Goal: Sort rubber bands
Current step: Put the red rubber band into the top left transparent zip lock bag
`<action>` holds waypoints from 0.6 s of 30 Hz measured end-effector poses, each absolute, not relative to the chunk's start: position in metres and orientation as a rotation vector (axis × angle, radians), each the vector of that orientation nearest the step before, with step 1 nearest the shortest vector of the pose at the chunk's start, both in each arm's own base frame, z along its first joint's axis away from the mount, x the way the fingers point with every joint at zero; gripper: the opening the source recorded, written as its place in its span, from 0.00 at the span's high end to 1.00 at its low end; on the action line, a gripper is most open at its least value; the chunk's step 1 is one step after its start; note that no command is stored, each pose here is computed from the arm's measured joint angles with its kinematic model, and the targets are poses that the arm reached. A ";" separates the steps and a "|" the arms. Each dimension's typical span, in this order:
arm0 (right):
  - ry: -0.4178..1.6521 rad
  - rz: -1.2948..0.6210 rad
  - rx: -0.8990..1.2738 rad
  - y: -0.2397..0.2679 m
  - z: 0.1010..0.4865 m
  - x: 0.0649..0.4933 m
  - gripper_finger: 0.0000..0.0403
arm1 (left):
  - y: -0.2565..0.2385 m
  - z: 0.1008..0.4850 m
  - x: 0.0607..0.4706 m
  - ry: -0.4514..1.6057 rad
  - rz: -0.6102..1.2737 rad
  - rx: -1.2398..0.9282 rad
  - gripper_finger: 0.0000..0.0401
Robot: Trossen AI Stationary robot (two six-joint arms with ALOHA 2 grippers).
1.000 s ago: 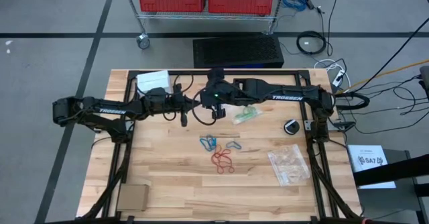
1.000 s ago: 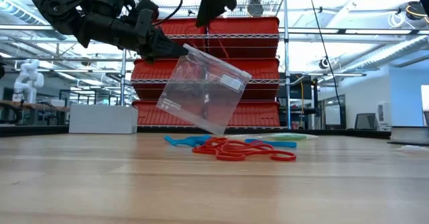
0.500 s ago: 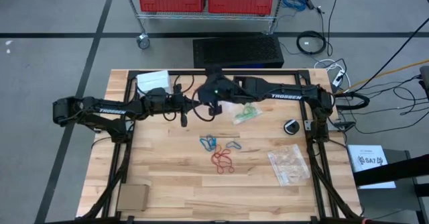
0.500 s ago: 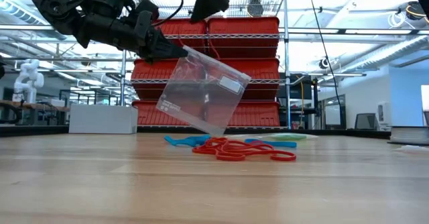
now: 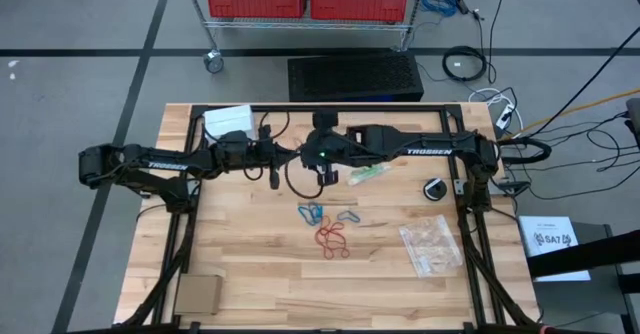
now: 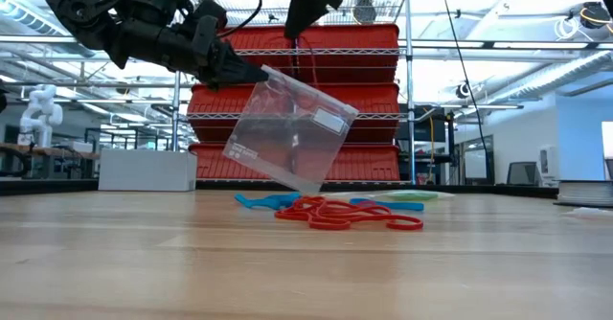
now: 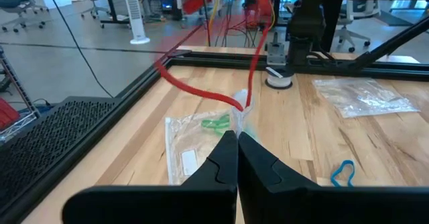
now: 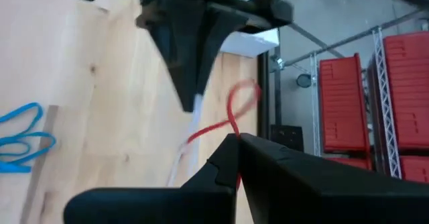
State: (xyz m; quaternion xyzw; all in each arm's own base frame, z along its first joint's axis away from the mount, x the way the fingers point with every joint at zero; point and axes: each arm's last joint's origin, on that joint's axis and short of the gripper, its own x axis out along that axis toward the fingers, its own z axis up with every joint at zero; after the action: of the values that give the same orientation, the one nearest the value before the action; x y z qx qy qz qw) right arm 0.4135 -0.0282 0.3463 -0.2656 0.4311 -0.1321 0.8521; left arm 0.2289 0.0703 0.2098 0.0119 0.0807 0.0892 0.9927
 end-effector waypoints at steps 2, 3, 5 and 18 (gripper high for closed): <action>0.921 -0.275 -0.547 -0.024 0.345 0.412 1.00 | 0.070 0.210 0.229 0.163 0.183 0.024 1.00; 0.929 -0.280 -0.542 -0.022 0.344 0.412 1.00 | 0.071 0.210 0.229 0.164 0.186 0.024 1.00; 0.957 -0.308 -0.549 -0.019 0.343 0.409 1.00 | 0.071 0.210 0.229 0.165 0.187 0.024 1.00; 1.100 -0.342 -0.496 -0.016 0.304 0.391 1.00 | 0.071 0.209 0.229 0.165 0.186 0.024 1.00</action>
State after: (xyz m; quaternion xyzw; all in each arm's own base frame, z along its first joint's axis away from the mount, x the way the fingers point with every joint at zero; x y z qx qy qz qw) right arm 0.3909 -0.0161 0.3039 -0.2321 0.5147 -0.1599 0.8097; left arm 0.2288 0.0705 0.2095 0.0118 0.0825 0.0927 0.9922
